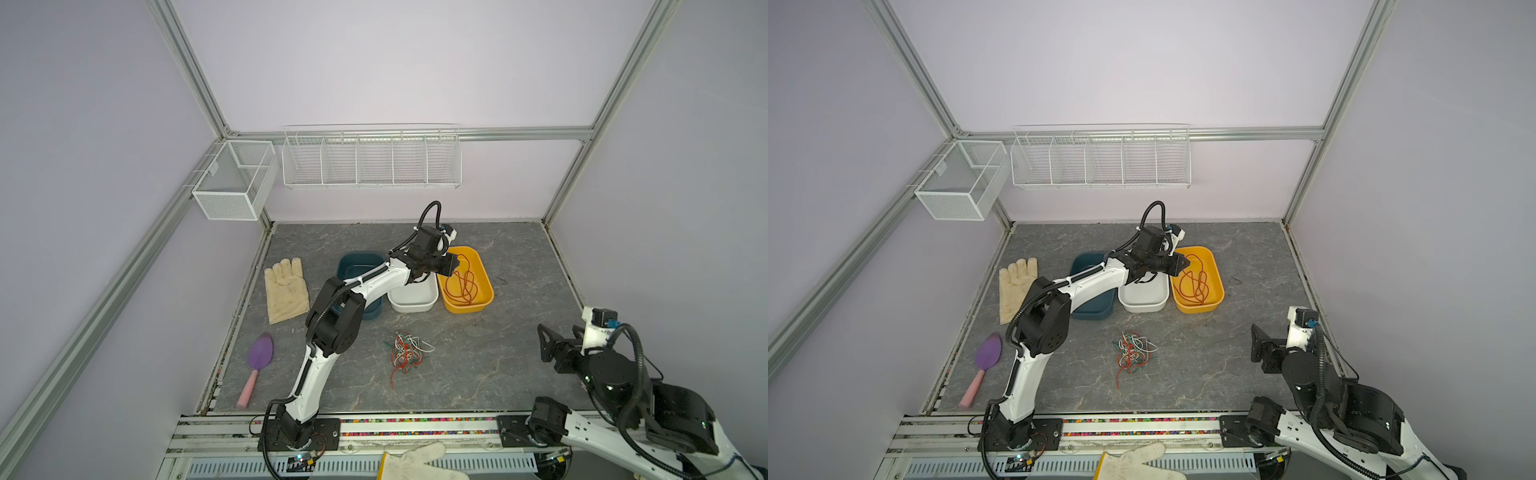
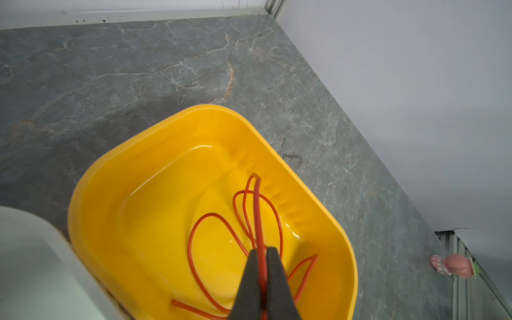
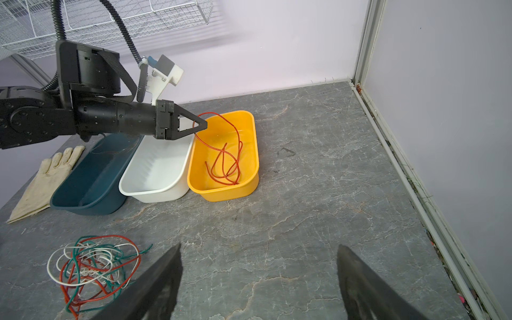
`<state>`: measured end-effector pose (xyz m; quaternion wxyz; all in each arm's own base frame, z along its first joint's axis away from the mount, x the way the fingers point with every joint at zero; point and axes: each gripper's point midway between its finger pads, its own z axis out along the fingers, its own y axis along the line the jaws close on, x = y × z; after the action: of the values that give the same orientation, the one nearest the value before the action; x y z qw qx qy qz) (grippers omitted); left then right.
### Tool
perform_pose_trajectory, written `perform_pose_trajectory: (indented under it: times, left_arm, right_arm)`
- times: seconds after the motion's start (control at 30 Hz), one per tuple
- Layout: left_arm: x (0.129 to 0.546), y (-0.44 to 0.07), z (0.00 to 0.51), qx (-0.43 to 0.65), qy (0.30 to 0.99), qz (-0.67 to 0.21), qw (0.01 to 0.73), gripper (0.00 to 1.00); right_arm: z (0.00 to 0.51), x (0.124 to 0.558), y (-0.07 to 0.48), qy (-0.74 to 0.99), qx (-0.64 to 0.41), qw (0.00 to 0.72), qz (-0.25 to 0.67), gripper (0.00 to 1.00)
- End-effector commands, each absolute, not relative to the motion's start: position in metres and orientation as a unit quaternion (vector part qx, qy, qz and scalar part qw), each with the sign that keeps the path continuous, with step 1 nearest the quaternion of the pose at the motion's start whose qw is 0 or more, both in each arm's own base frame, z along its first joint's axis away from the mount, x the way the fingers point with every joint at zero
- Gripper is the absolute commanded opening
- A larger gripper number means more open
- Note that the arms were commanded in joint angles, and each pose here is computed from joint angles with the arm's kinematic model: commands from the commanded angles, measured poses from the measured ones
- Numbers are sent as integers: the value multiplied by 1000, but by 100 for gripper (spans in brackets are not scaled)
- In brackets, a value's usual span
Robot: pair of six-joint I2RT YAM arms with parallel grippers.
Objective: Untangle the cables
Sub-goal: 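Lower the red wire into the yellow tub and open the left gripper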
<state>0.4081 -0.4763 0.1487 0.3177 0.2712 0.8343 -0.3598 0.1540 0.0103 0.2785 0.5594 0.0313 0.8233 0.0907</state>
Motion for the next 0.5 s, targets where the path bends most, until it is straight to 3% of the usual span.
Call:
perform_pose_trajectory:
  times: [0.0,0.13,0.47]
  left_arm:
    - [409,-472,136,281,851,-320,307,0]
    - [408,-473,131,292,857,-300,300,1]
    - [411,-477,145,309,856,-274,311,26]
  right_arm:
    - [279,155,11,819,33,565,90,88]
    - [279,156,11,820,32,565,90,88]
    - [278,156,13,821,29,563,89,88]
